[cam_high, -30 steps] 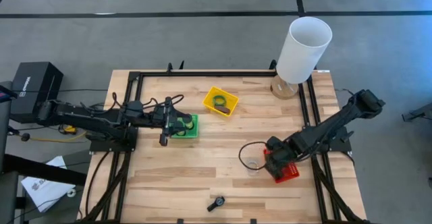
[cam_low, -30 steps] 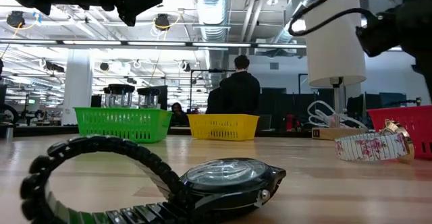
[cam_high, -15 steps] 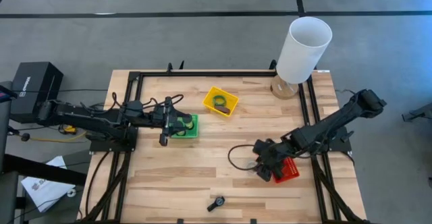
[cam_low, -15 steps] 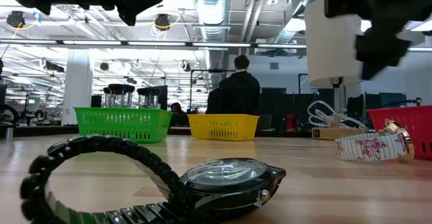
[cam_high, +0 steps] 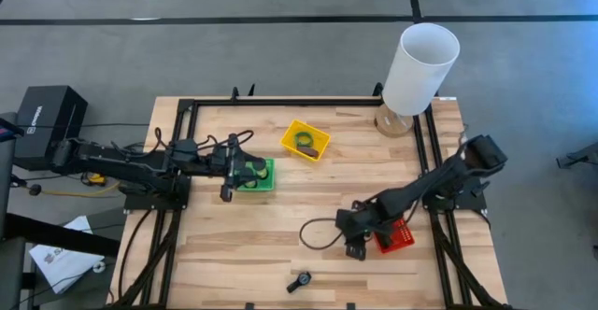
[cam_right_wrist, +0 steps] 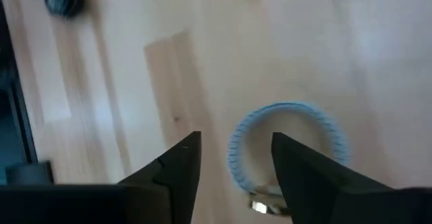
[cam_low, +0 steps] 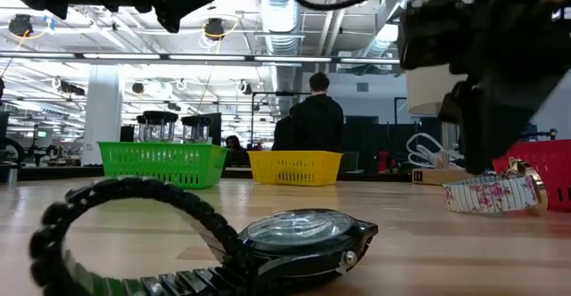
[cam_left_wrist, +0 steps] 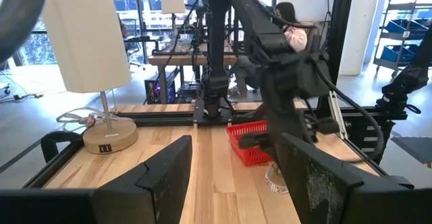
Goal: Pick & Place Office items
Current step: Put the white watch into the yellow basket
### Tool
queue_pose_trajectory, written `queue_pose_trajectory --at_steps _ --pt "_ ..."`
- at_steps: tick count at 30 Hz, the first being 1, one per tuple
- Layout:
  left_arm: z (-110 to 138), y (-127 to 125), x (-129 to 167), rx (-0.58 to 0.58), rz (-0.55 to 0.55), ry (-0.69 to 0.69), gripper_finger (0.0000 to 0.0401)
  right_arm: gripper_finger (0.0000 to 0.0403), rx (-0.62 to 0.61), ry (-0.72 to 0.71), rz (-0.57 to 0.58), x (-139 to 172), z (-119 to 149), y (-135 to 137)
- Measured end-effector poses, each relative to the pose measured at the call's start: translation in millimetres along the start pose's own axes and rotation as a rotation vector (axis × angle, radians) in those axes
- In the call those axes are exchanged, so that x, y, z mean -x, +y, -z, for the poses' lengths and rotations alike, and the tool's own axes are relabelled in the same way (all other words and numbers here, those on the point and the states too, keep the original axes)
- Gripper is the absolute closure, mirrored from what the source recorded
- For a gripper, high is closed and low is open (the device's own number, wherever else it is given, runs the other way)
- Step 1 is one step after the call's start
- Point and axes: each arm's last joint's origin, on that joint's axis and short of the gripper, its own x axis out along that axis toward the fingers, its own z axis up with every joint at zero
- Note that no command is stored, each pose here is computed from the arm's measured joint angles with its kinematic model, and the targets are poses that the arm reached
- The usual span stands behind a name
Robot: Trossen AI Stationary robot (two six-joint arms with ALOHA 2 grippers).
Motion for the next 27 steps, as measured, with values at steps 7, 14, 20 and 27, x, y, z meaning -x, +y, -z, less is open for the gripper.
queue_pose_trajectory --at_steps 7,14,20,27 --pt "-1.0 0.0 0.0 0.0 0.0 -0.01 0.0188 0.0251 0.026 0.081 -0.016 -23.4 -10.3 7.4" --pt "-1.8 0.0 0.0 0.0 0.0 -0.018 0.0188 0.0268 0.007 0.17 0.063 -37.2 -16.7 8.4" --pt "-2.3 0.1 0.0 0.0 -0.001 -0.024 0.0188 0.0283 0.015 0.203 0.087 -43.4 -19.5 9.9" --pt "-2.6 0.0 0.0 0.0 0.0 -0.027 0.0188 0.0284 -0.062 0.202 0.094 -43.2 -25.0 3.1"
